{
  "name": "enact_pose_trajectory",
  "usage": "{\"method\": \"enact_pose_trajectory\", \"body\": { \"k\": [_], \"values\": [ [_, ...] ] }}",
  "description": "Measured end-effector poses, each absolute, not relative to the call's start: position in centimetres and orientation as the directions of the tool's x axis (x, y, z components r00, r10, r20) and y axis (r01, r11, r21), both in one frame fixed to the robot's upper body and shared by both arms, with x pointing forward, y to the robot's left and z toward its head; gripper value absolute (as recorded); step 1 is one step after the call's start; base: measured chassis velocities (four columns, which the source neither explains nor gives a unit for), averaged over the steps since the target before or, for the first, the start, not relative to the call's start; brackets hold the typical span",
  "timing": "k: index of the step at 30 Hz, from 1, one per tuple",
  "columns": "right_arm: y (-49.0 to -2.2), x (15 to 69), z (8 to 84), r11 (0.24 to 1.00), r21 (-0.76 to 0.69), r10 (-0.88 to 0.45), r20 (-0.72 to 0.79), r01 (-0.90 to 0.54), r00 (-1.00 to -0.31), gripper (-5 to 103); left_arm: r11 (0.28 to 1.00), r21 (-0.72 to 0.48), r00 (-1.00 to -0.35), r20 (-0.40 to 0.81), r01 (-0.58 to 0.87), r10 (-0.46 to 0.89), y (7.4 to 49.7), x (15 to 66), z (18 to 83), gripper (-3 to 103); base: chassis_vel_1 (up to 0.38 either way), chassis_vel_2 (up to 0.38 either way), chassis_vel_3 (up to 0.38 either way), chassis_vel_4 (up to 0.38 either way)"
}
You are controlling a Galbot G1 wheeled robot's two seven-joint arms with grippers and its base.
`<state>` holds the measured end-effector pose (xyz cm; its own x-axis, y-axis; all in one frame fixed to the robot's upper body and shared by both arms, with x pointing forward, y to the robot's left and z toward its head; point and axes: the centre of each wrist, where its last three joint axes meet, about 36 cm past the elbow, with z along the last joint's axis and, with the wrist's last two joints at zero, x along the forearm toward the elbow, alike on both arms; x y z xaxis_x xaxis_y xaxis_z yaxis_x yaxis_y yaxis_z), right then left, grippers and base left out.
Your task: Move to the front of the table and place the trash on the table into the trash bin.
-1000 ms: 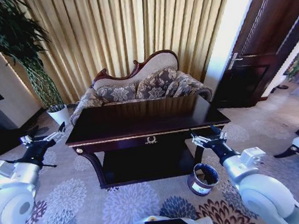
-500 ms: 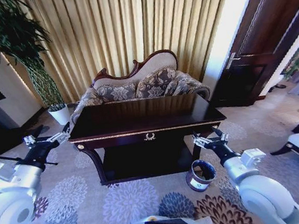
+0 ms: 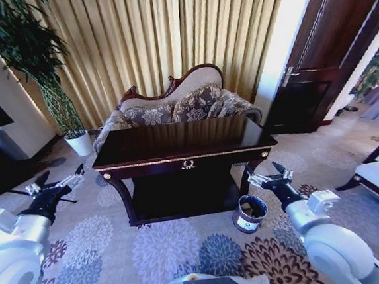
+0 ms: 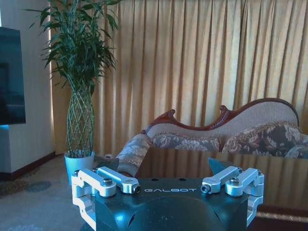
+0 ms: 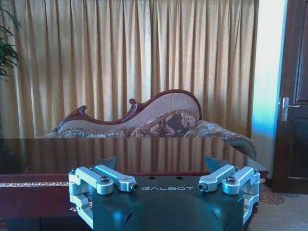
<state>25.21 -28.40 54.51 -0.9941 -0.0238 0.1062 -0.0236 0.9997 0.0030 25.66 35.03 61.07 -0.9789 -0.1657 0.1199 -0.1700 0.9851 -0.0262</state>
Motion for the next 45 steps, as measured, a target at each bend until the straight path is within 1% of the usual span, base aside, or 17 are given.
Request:
{"method": "enact_pose_trajectory", "body": {
  "k": [6,13,18,28,35,41,45],
  "values": [
    [-28.56,25.19,54.55,1.000,-0.002,-0.017,0.103,-0.018,-0.995,100,0.987,-0.027,-0.979,0.131,-0.159,-0.155,34.83,25.80,61.01,100,0.111,-0.127,-0.122,0.118],
    [-28.59,25.17,54.52,1.000,-0.008,-0.014,0.096,-0.014,-0.995,100,0.996,-0.032,-0.992,0.097,-0.079,-0.075,34.57,26.08,61.07,100,0.162,-0.154,-0.140,0.165],
    [-28.52,25.11,54.42,1.000,-0.006,-0.014,0.086,-0.015,-0.996,100,0.999,-0.023,-0.996,0.083,-0.048,-0.046,34.48,26.16,61.07,100,0.240,-0.262,-0.225,0.235],
    [-28.18,24.98,54.13,1.000,0.001,-0.018,0.091,-0.018,-0.996,100,0.999,-0.019,-0.996,0.081,-0.047,-0.046,34.45,26.18,61.00,100,0.351,-0.336,-0.368,0.317],
    [-28.11,24.95,54.06,1.000,0.005,-0.019,0.091,-0.019,-0.996,100,0.998,-0.021,-0.996,0.074,-0.051,-0.050,34.50,26.14,60.97,100,0.291,-0.307,-0.278,0.307],
    [-27.99,24.84,53.91,1.000,0.013,-0.020,0.096,-0.019,-0.995,100,0.998,-0.025,-0.996,0.072,-0.053,-0.051,34.36,26.05,60.60,100,0.177,-0.205,-0.171,0.194],
    [-27.87,24.76,53.79,1.000,0.011,-0.019,0.097,-0.018,-0.995,100,0.998,-0.029,-0.996,0.072,-0.058,-0.056,34.34,25.92,60.36,100,0.028,-0.033,-0.031,0.066]
  ]
}}
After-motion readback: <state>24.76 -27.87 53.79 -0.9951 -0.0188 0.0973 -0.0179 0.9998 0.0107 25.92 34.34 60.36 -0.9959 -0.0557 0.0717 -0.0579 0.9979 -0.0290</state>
